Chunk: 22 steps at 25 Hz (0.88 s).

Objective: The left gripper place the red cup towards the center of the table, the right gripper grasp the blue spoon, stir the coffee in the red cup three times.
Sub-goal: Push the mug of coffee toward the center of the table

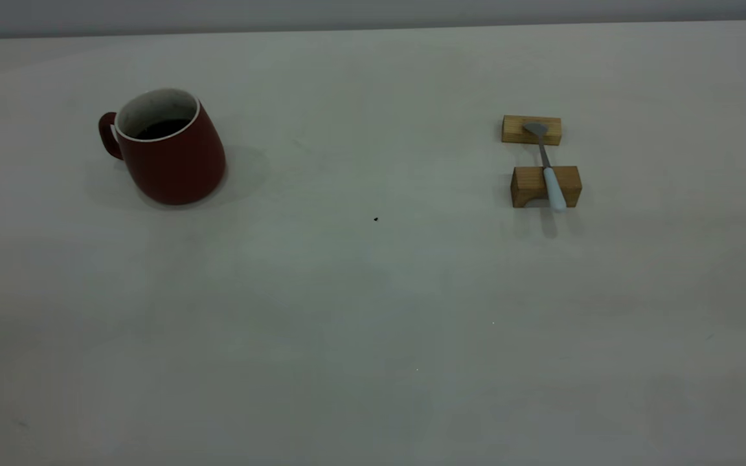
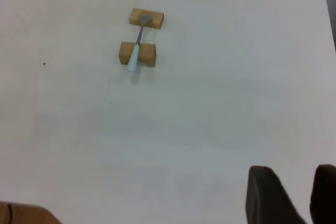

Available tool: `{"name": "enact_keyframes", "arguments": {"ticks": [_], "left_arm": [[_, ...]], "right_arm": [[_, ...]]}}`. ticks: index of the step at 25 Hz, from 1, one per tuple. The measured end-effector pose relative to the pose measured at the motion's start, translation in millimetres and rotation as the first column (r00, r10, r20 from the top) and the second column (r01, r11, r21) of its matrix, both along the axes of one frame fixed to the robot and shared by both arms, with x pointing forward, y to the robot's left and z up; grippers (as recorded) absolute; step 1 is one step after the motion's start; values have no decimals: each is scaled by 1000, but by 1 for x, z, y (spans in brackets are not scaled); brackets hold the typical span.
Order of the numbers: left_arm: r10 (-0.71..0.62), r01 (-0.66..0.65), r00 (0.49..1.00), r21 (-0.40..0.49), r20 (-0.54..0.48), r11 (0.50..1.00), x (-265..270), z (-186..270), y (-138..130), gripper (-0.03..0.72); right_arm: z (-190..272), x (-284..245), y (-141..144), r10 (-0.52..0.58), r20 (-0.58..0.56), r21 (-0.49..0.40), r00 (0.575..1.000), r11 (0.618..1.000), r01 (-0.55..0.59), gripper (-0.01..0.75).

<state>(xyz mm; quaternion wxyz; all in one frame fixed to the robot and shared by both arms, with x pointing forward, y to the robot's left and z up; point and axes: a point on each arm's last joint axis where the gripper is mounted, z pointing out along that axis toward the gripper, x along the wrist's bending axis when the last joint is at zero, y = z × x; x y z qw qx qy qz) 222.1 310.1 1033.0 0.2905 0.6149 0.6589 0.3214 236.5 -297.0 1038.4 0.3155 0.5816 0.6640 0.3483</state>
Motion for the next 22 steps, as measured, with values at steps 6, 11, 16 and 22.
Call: {"name": "enact_keyframes", "arguments": {"ticks": [6, 11, 16, 22], "left_arm": [[2, -2, 1000, 2, 8, 1000, 1, 1, 0, 334], [-20, 20, 1000, 0, -7, 1000, 22, 21, -2, 334], [-105, 125, 977, 100, -186, 987, 78, 32, -3, 334], [-161, 211, 937, 133, -311, 968, 157, 33, -6, 334]], "right_arm": [[0, 0, 0, 0, 0, 0, 1000, 1000, 0, 241], [0, 0, 0, 0, 0, 0, 1000, 1000, 0, 241], [0, 0, 0, 0, 0, 1, 1000, 1000, 0, 241], [0, 0, 0, 0, 0, 1, 1000, 1000, 0, 241]]}}
